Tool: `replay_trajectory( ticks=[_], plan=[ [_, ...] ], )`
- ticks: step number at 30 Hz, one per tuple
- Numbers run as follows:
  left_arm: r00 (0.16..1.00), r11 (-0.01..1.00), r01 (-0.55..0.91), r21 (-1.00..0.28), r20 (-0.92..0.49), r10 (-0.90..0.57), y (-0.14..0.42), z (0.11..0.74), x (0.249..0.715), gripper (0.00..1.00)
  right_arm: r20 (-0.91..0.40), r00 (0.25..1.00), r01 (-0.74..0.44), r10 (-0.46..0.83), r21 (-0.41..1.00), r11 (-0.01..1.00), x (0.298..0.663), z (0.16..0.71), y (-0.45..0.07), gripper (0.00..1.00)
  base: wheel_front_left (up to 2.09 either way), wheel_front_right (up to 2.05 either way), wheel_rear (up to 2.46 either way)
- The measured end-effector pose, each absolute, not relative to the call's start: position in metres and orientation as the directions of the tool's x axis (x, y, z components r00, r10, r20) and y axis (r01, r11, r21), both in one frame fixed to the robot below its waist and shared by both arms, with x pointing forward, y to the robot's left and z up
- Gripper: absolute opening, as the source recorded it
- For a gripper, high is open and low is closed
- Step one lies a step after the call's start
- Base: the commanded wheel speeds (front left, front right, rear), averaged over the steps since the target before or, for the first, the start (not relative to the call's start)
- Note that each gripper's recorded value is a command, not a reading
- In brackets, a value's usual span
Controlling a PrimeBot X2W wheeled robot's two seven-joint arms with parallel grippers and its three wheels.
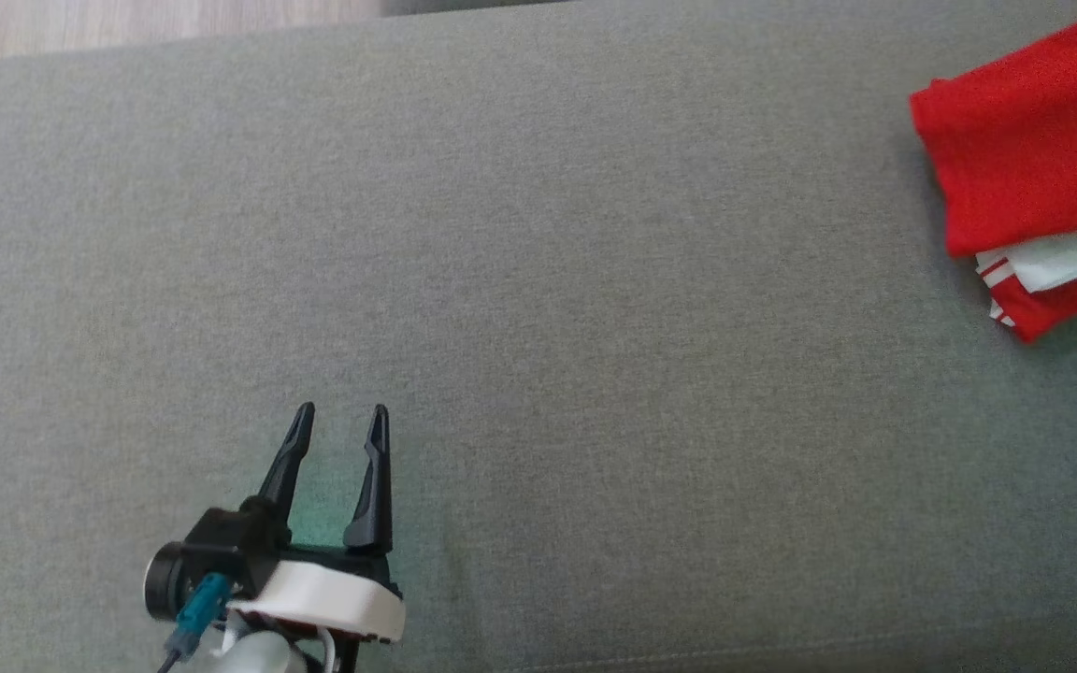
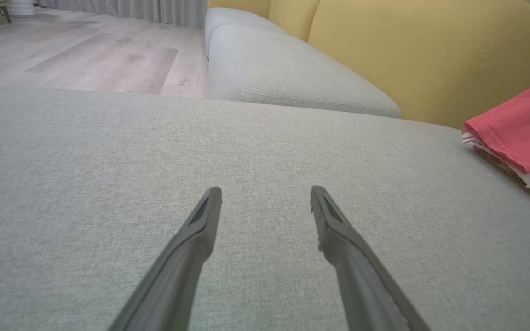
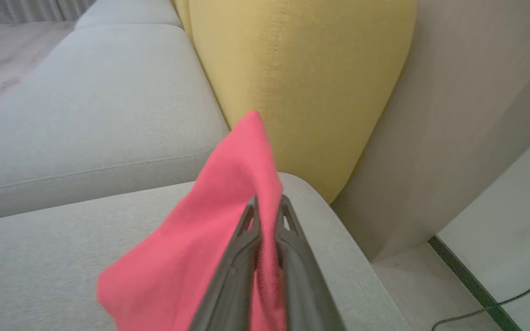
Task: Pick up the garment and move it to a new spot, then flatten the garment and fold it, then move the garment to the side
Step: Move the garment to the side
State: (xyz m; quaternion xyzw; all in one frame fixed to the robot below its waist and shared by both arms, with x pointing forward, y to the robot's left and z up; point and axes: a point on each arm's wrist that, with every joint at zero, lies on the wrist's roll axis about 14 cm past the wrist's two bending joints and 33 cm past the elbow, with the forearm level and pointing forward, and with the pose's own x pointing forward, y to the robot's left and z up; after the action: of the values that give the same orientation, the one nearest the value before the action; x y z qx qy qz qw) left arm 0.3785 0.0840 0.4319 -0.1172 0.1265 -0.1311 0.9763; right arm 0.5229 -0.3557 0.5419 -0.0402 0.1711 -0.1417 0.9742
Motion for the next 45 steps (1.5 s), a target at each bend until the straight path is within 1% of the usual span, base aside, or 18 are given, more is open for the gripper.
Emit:
replay_trajectory(
  ticks=[3, 4, 5, 8, 11, 16, 21, 26, 27, 29, 34, 40, 45],
  plan=[
    [0.933, 0.940, 0.217, -0.262, -0.228, -0.279, 0.087, 0.428, 0.379, 1.00, -0.348, 0.873, 0.307, -0.341, -0.150, 0.940, 0.518, 0.529, -0.374, 0.00, 0.00, 0.00, 0.00],
    [0.933, 0.942, 0.217, -0.258, -0.231, -0.278, 0.088, 0.427, 0.379, 1.00, -0.349, 0.866, 0.321, -0.358, -0.161, 0.934, 0.517, 0.526, -0.379, 0.23, 0.00, 0.00, 0.00],
    [0.932, 0.943, 0.217, -0.254, -0.233, -0.277, 0.089, 0.426, 0.379, 1.00, -0.353, 0.859, 0.329, -0.371, -0.174, 0.928, 0.515, 0.524, -0.383, 1.00, 0.00, 0.00, 0.00],
    [0.929, 0.943, 0.217, -0.253, -0.242, -0.279, 0.089, 0.424, 0.378, 1.00, -0.343, 0.851, 0.356, -0.399, -0.183, 0.916, 0.512, 0.522, -0.390, 1.00, 0.00, 0.00, 0.00],
    [0.927, 0.941, 0.225, -0.253, -0.241, -0.286, 0.086, 0.425, 0.378, 1.00, -0.332, 0.852, 0.357, -0.405, -0.199, 0.913, 0.510, 0.520, -0.387, 1.00, 0.00, 0.00, 0.00],
    [0.923, 0.935, 0.256, -0.246, -0.224, -0.312, 0.078, 0.433, 0.376, 1.00, -0.305, 0.888, 0.301, -0.345, -0.182, 0.936, 0.512, 0.521, -0.356, 1.00, 0.00, 0.00, 0.00],
    [0.928, 0.930, 0.279, -0.238, -0.184, -0.325, 0.073, 0.447, 0.375, 1.00, -0.203, 0.936, 0.254, -0.289, -0.180, 0.950, 0.510, 0.545, -0.337, 1.00, 0.00, 0.00, 0.00],
    [0.942, 0.931, 0.268, -0.247, -0.136, -0.307, 0.078, 0.465, 0.371, 1.00, -0.114, 0.974, 0.181, -0.198, -0.142, 0.973, 0.495, 0.556, -0.302, 1.00, 0.00, 0.00, 0.00],
    [0.942, 0.931, 0.268, -0.247, -0.136, -0.307, 0.078, 0.465, 0.371, 1.00, -0.114, 0.974, 0.181, -0.198, -0.142, 0.973, 0.495, 0.556, -0.302, 1.00, 0.00, 0.00, 0.00],
    [0.952, 0.937, 0.242, -0.251, -0.126, -0.279, 0.085, 0.470, 0.368, 1.00, -0.087, 0.981, 0.166, -0.175, -0.100, 0.981, 0.484, 0.558, -0.293, 1.00, 0.00, 0.00, 0.00],
    [0.970, 0.949, 0.182, -0.256, -0.113, -0.217, 0.103, 0.475, 0.354, 1.00, -0.025, 0.993, 0.118, -0.119, -0.055, 0.991, 0.451, 0.558, -0.270, 1.00, 0.00, 0.00, 0.00],
    [0.985, 0.959, 0.107, -0.261, -0.106, -0.138, 0.128, 0.477, 0.340, 1.00, -0.016, 1.000, 0.019, -0.019, 0.010, 1.000, 0.413, 0.533, -0.219, 1.00, 0.00, 0.00, 0.00],
    [0.987, 0.962, 0.059, -0.267, -0.132, -0.097, 0.143, 0.467, 0.322, 1.00, -0.012, 1.000, -0.026, 0.027, 0.042, 0.999, 0.384, 0.517, -0.194, 1.00, 0.00, 0.00, 0.00]
  ],
)
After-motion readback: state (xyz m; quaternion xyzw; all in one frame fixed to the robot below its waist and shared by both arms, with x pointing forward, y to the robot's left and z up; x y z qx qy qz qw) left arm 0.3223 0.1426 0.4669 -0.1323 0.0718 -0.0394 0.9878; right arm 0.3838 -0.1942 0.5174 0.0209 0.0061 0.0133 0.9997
